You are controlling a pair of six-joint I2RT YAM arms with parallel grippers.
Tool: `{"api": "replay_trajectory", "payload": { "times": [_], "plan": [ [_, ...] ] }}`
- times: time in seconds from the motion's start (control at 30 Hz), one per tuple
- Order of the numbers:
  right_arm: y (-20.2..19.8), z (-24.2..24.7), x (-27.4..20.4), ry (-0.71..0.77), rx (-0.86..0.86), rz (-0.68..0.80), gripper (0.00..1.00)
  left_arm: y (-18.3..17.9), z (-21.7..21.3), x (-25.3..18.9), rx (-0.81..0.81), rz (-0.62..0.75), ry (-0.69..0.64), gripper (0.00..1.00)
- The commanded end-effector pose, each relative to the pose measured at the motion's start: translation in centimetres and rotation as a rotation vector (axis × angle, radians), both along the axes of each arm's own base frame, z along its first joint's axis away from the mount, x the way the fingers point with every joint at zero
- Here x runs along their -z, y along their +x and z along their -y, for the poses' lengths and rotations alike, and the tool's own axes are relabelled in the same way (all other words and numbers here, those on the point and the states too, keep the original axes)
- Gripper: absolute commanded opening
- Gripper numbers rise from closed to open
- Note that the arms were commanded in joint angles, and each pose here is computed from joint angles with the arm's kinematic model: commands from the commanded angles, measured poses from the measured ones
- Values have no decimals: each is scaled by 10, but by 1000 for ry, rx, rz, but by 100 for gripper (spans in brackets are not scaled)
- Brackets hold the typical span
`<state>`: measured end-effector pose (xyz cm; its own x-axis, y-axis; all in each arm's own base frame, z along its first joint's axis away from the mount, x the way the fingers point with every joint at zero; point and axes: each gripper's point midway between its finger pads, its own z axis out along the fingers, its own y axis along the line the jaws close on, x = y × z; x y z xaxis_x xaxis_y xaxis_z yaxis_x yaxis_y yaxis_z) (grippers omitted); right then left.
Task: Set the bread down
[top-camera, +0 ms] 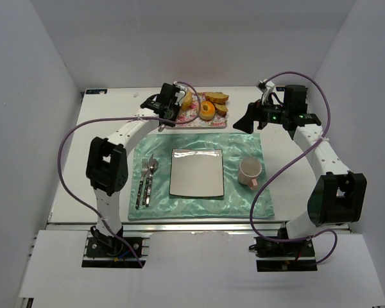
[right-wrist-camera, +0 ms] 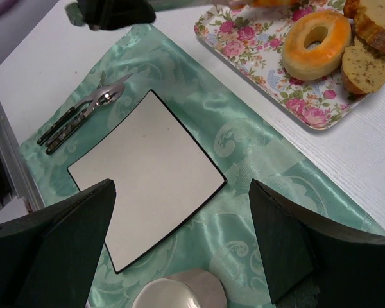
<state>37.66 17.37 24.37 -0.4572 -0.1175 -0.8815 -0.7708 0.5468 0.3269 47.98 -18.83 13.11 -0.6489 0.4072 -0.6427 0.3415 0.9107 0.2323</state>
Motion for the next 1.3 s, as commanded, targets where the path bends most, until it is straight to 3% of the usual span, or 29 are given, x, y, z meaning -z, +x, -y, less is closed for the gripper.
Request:
{"api": "replay_trajectory", "payload": {
  "times": [0.0,0.37,0.8,1.0,1.27],
  "plan": [
    [1,-1,-21,24,-17,60,89,-2,0,-89,-37,186,-109,0],
    [-1,-1,-25,24,-17,68,89,-59,5,-127,17,169,-294,0],
    [-1,-1,-25,20,-16,58,89,-234,39,-105,287,-157,-489,0],
    [0,0,-27,17,-14,62,89,-294,49,-82,336,-279,-467,0],
    [-3,1,-28,8,-8,72,89,-307,33,-43,286,-322,-354,0]
  ]
}}
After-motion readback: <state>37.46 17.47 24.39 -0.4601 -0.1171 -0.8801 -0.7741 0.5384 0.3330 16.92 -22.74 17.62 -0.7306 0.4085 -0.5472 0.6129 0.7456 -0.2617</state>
